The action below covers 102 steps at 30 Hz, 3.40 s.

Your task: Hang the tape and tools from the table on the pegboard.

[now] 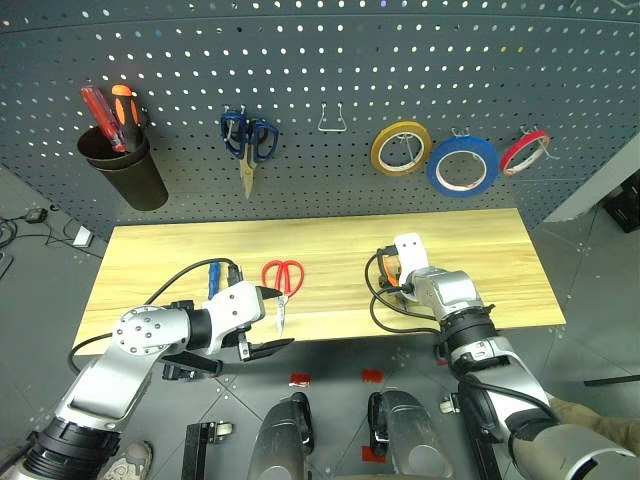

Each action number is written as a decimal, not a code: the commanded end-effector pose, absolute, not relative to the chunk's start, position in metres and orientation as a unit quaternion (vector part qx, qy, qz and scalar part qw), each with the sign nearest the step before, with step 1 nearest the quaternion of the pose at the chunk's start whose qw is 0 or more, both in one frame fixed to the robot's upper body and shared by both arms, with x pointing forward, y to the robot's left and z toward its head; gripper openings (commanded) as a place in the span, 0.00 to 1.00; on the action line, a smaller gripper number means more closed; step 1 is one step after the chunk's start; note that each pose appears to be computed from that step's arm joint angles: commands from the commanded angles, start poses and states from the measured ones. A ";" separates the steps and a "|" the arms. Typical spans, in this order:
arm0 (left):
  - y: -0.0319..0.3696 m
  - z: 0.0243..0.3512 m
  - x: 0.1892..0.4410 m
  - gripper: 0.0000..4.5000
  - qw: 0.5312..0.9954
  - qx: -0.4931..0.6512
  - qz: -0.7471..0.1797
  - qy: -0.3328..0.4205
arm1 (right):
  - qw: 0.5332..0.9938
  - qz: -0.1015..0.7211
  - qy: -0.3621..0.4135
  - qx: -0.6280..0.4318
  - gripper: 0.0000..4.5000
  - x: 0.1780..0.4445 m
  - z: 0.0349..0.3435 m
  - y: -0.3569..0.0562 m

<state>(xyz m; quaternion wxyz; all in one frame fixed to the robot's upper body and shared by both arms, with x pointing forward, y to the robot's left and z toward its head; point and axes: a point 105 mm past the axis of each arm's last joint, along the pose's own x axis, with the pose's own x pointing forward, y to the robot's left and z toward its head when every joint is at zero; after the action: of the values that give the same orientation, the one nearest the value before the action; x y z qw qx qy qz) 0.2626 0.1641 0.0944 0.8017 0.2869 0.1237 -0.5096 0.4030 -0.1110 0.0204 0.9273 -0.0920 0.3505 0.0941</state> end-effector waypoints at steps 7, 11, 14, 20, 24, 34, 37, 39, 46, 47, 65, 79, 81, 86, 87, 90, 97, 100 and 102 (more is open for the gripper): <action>0.166 0.107 0.267 1.00 0.831 0.268 -0.481 0.078 | 0.930 0.107 0.347 -0.063 0.61 0.397 0.028 -0.110; 0.174 0.116 0.269 1.00 0.860 0.236 -0.449 0.051 | 0.952 0.144 0.264 -0.053 0.61 0.390 0.062 -0.095; 0.182 0.128 0.271 1.00 0.888 0.203 -0.412 0.026 | 0.961 0.180 0.204 -0.055 0.61 0.369 0.089 -0.079; 0.196 0.136 0.268 1.00 0.922 0.137 -0.360 0.034 | 0.976 0.212 -0.008 -0.052 0.61 0.351 0.176 -0.048; 0.204 0.154 0.263 1.00 0.939 0.068 -0.336 0.017 | 0.951 0.236 -0.187 -0.072 0.61 0.345 0.253 -0.022; 0.195 0.189 0.281 1.00 0.939 0.097 -0.329 0.004 | 0.894 0.227 -0.379 -0.082 0.61 0.363 0.346 0.018; 0.191 0.194 0.284 1.00 0.935 0.122 -0.334 0.000 | 0.884 0.220 -0.404 -0.086 0.61 0.369 0.358 0.025; 0.189 0.199 0.290 1.00 0.934 0.130 -0.332 -0.007 | 0.881 0.211 -0.413 -0.092 0.61 0.377 0.363 0.026; 0.182 0.203 0.306 1.00 0.931 0.143 -0.336 -0.018 | 0.884 0.184 -0.415 -0.110 0.61 0.402 0.365 0.023; 0.182 0.204 0.307 1.00 0.930 0.145 -0.336 -0.019 | 0.885 0.181 -0.415 -0.112 0.61 0.405 0.364 0.022; 0.183 0.212 0.316 1.00 0.926 0.160 -0.341 -0.032 | 0.903 0.130 -0.390 -0.129 0.61 0.426 0.334 0.008; 0.181 0.197 0.322 1.00 0.930 0.152 -0.335 -0.027 | 0.950 0.100 -0.279 -0.101 0.61 0.447 0.278 -0.011; 0.182 0.194 0.323 1.00 0.932 0.147 -0.330 -0.024 | 0.954 0.100 -0.267 -0.086 0.77 0.447 0.274 -0.012; 0.184 0.180 0.324 1.00 0.942 0.131 -0.310 -0.007 | 0.960 0.115 -0.244 -0.074 0.99 0.445 0.265 -0.011; 0.184 0.177 0.325 1.00 0.944 0.128 -0.305 -0.002 | 0.961 0.118 -0.240 -0.072 0.99 0.444 0.263 -0.012; 0.184 0.164 0.325 1.00 0.952 0.114 -0.285 0.021 | 0.961 0.135 -0.230 -0.068 0.99 0.438 0.257 -0.014; 0.192 0.111 0.318 1.00 0.970 0.076 -0.193 0.129 | 0.945 0.284 -0.147 -0.064 0.99 0.384 0.210 -0.018; 0.189 0.092 0.313 1.00 0.969 0.065 -0.165 0.172 | 0.930 0.353 -0.090 -0.047 0.99 0.356 0.189 -0.023; 0.187 0.078 0.311 1.00 0.968 0.053 -0.142 0.199 | 0.915 0.401 -0.039 -0.033 0.99 0.332 0.172 -0.027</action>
<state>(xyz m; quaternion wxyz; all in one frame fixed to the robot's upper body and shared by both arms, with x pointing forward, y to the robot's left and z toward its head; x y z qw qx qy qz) 0.3140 0.1895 0.0800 0.9675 0.0478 0.1915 -0.1581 0.3547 -0.0366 0.1627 0.9367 -0.0544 -0.0429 0.3432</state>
